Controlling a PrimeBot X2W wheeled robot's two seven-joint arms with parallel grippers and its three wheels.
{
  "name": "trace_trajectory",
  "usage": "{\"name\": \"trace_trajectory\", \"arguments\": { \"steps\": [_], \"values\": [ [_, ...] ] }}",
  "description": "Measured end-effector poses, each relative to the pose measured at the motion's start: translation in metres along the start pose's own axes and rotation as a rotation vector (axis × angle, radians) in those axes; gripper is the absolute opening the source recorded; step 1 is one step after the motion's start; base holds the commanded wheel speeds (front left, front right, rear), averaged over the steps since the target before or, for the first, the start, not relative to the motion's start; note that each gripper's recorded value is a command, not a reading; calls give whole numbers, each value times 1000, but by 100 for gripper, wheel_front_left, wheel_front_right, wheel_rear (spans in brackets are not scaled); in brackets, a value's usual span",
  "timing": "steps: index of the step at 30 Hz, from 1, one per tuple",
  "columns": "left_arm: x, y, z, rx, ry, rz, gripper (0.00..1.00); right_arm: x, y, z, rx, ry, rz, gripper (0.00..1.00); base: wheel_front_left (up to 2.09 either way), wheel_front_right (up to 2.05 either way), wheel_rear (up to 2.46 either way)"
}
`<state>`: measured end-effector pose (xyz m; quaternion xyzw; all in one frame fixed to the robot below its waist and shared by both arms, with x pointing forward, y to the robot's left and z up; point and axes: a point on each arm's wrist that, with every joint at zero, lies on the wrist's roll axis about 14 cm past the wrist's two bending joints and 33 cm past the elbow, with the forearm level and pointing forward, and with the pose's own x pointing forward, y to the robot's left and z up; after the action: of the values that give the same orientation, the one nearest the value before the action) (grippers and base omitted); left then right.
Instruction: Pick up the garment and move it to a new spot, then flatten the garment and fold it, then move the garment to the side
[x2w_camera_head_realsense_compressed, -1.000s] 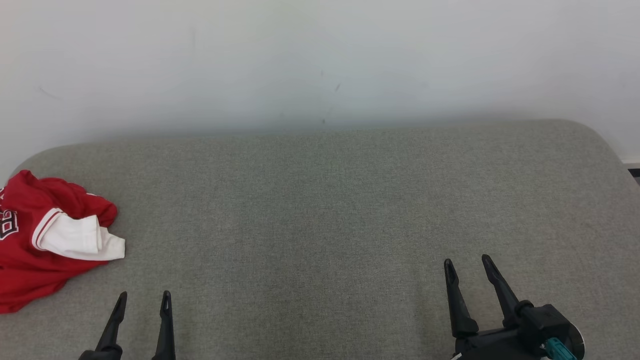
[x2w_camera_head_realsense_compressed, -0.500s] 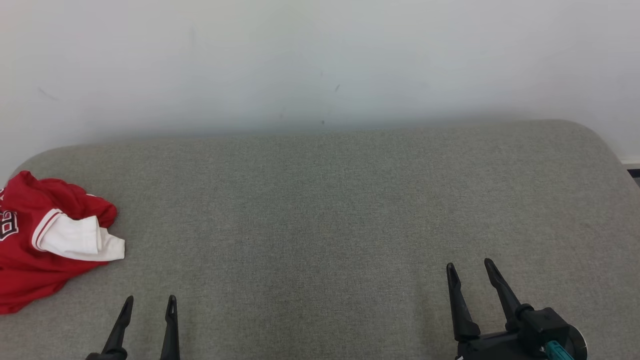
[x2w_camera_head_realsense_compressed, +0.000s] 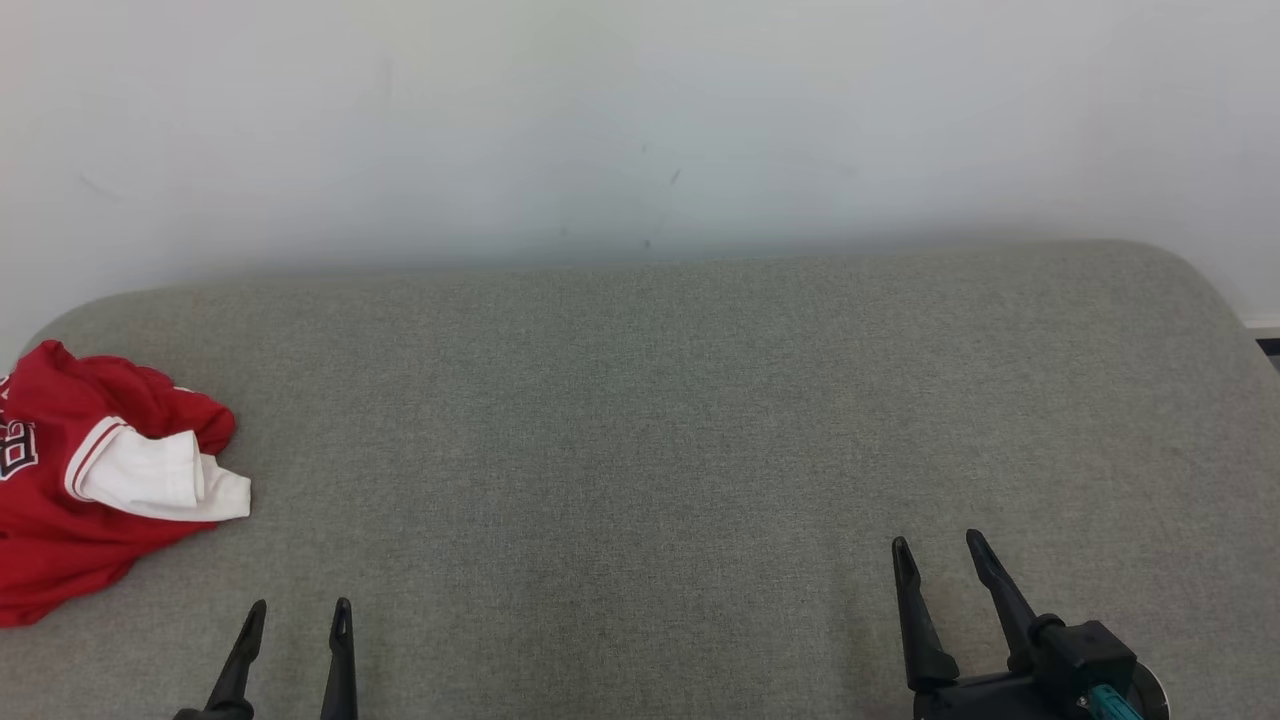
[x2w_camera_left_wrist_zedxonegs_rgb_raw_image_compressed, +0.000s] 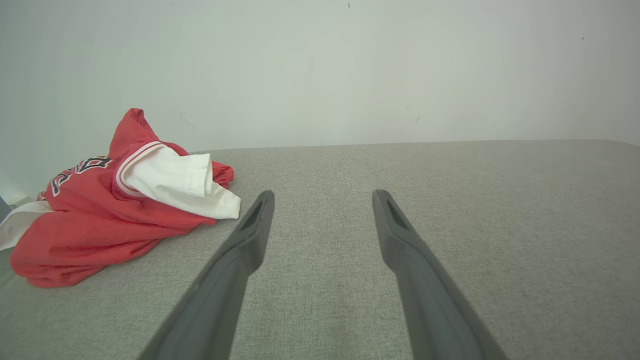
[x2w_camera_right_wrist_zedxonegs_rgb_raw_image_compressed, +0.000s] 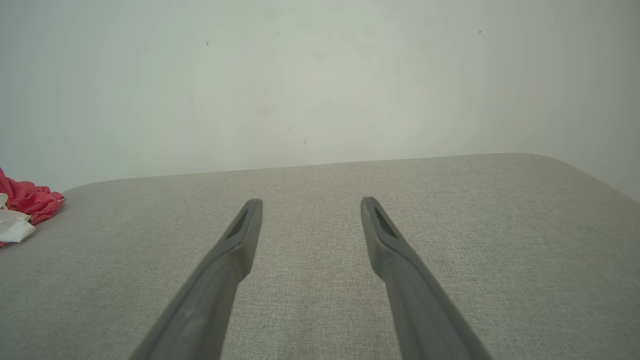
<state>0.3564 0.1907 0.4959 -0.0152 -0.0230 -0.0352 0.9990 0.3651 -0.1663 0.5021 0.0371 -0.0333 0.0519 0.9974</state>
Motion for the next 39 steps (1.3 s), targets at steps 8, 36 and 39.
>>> {"name": "trace_trajectory", "arguments": {
  "steps": [8, 36, 39],
  "values": [
    [0, 2, 0, -5, 1, 11, 100, -1, -1, -4, 9, 14, -6, 100, 0, 0, 0],
    [-34, 47, -3, 16, 11, 178, 100, 15, 35, -15, 36, 44, 103, 100, 0, 0, 0],
    [-44, 58, -2, 19, 10, 218, 100, 19, 46, -18, 39, 54, 135, 100, 0, 0, 0]
  ]
}}
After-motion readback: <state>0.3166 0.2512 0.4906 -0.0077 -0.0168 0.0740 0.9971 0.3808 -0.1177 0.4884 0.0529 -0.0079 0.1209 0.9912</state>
